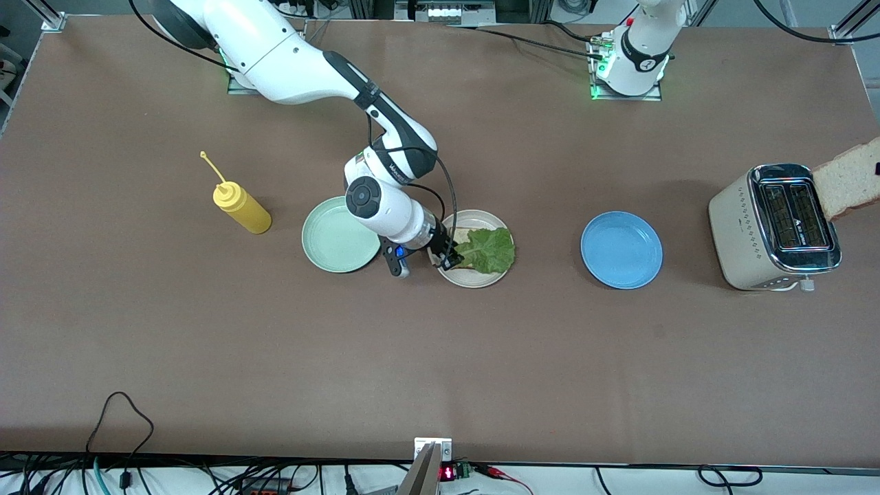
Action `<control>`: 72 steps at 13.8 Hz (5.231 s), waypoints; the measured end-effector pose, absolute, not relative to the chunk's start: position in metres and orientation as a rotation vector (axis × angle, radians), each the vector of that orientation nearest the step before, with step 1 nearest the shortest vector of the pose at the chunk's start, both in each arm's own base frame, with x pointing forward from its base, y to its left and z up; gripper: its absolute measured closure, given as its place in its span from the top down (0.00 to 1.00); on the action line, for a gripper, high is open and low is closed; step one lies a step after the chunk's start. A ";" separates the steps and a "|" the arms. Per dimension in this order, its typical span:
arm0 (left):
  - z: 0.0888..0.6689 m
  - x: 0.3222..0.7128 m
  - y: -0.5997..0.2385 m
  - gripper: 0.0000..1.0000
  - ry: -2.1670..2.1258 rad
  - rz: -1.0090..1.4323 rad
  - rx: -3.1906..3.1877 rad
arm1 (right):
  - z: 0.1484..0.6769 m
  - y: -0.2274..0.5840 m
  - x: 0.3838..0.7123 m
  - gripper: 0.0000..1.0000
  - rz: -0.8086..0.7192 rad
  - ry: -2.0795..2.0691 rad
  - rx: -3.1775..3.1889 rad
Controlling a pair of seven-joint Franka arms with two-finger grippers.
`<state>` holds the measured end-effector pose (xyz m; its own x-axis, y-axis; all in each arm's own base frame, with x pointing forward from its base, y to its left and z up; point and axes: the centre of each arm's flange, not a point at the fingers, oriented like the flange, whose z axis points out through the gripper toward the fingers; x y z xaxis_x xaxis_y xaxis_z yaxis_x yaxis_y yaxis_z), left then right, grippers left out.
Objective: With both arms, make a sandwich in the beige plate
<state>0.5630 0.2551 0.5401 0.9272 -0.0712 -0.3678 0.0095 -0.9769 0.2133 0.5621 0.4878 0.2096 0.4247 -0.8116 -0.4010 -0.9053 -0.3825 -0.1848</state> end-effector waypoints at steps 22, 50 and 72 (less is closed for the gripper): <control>0.331 0.644 -0.199 0.14 -0.359 -0.606 2.178 | 0.505 0.112 0.624 1.00 0.197 0.085 -2.978; 0.152 0.642 -0.251 0.17 -0.120 -0.584 2.038 | 0.573 0.015 0.586 1.00 0.108 -0.251 -3.183; 0.251 0.689 -0.109 1.00 -0.266 -0.422 2.335 | 0.573 0.017 0.582 1.00 0.130 -0.256 -3.183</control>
